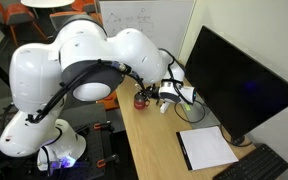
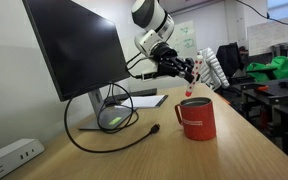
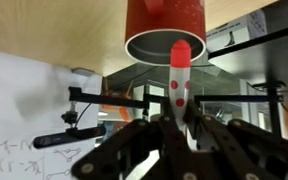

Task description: Put the marker in the mug

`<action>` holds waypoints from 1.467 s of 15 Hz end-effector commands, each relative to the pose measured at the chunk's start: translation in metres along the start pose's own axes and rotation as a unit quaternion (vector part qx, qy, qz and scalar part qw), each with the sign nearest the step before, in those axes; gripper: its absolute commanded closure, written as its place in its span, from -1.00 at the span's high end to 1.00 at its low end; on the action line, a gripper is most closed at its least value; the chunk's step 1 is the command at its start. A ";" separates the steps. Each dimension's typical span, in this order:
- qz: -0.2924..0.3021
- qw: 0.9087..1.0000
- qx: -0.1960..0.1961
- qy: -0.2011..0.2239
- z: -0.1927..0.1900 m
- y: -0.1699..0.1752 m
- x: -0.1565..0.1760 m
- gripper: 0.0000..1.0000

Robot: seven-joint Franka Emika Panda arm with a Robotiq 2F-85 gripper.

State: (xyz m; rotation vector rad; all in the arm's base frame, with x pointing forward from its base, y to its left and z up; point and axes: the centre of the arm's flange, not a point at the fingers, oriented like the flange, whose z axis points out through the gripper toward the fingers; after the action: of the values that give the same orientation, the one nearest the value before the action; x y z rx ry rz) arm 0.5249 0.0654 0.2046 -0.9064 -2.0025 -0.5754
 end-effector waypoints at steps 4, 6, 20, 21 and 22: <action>-0.028 0.999 0.016 0.041 0.012 0.010 0.007 -0.90; -0.022 0.997 0.029 0.071 0.018 0.009 0.000 -0.90; 0.011 0.997 0.033 0.062 0.012 -0.002 -0.033 0.49; 0.016 0.997 0.040 0.059 0.010 -0.003 -0.029 0.62; 0.021 0.997 0.043 0.059 0.006 -0.004 -0.026 0.79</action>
State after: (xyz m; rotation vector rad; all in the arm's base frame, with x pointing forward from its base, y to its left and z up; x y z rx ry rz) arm 0.5319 0.0599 0.1613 -0.8379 -1.8688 -0.5616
